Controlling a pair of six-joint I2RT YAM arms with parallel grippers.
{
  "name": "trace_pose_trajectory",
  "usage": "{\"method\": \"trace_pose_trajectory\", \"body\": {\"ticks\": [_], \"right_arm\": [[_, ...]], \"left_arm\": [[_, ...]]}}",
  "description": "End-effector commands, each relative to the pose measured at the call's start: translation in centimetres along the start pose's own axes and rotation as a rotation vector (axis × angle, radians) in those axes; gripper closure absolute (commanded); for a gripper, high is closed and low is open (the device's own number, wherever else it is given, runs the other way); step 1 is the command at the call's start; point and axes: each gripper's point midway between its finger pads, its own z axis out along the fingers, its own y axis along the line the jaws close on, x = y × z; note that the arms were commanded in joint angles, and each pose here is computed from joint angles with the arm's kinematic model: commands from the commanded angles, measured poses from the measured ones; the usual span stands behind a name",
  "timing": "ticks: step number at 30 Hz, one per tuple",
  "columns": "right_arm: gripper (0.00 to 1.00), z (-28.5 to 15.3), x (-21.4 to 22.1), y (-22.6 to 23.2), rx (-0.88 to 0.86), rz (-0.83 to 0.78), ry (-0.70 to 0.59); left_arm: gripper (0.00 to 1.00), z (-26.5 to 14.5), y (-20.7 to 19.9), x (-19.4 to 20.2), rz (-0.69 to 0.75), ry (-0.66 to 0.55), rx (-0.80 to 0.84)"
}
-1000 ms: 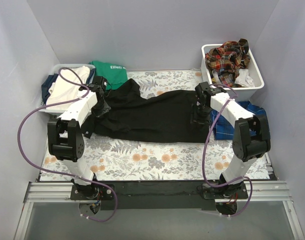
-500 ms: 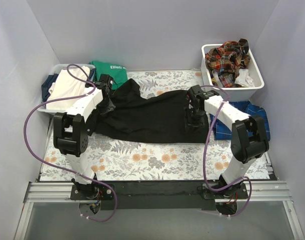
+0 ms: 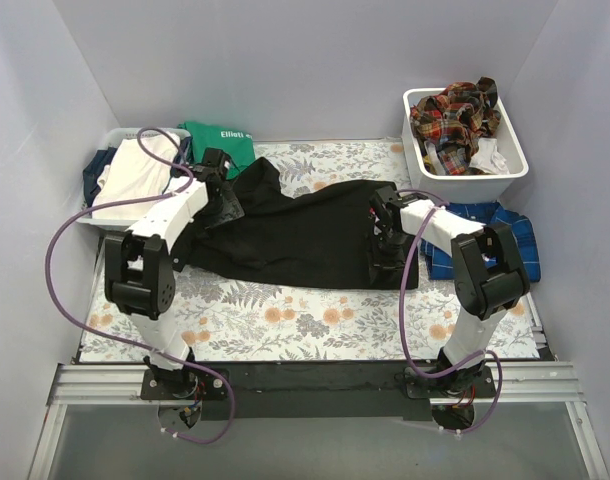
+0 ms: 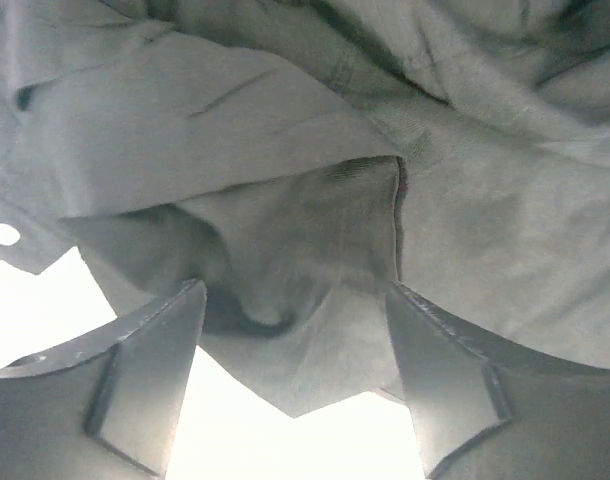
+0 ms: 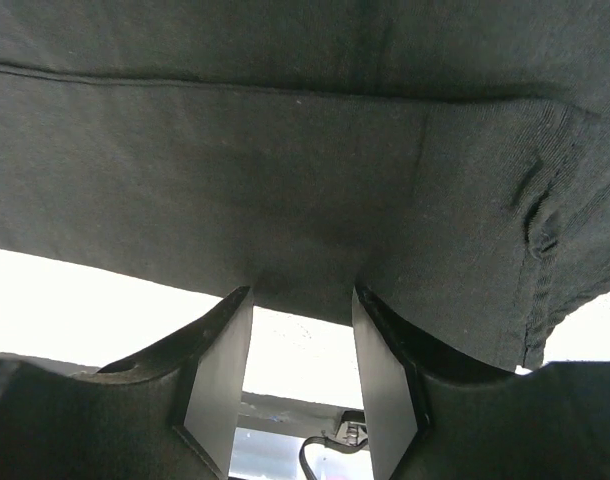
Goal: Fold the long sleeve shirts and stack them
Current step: Fold the shirt
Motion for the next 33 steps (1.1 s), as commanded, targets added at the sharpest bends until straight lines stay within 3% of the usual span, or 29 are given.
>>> {"method": "trace_pose_trajectory", "body": {"ticks": [1, 5, 7, 14, 17, 21, 27, 33], "right_arm": [[0.48, -1.5, -1.9, 1.4, -0.046, -0.034, -0.068], [0.48, -1.3, -1.9, 1.6, -0.049, -0.044, -0.06], [0.48, -1.2, -1.8, 1.5, -0.048, -0.053, -0.056], [0.49, -0.7, -1.6, 1.4, -0.044, -0.064, -0.037], [0.49, -0.5, -1.4, 1.3, -0.044, -0.063, -0.03], [0.49, -0.3, -1.1, 1.1, -0.038, -0.061, -0.021], [0.49, -0.3, -1.1, 1.2, -0.046, -0.063, -0.017], [0.5, -0.3, -1.1, 1.4, -0.053, -0.068, -0.01]], "left_arm": [[0.25, -5.1, 2.0, -4.2, -0.203, -0.126, 0.13], [0.27, -5.7, 5.4, -5.6, -0.331, -0.144, 0.164], [0.26, -5.0, 8.2, -5.7, -0.385, -0.15, 0.107], [0.25, -2.2, 11.4, -1.1, -0.49, -0.011, -0.014], [0.26, -1.6, 12.3, 0.1, -0.56, 0.005, -0.017], [0.36, -0.9, 12.9, 1.3, -0.619, 0.03, -0.036], [0.37, 0.9, 14.1, 3.3, -0.689, 0.02, -0.097], [0.39, 3.3, 13.8, 2.1, -0.72, 0.006, -0.113]]}}
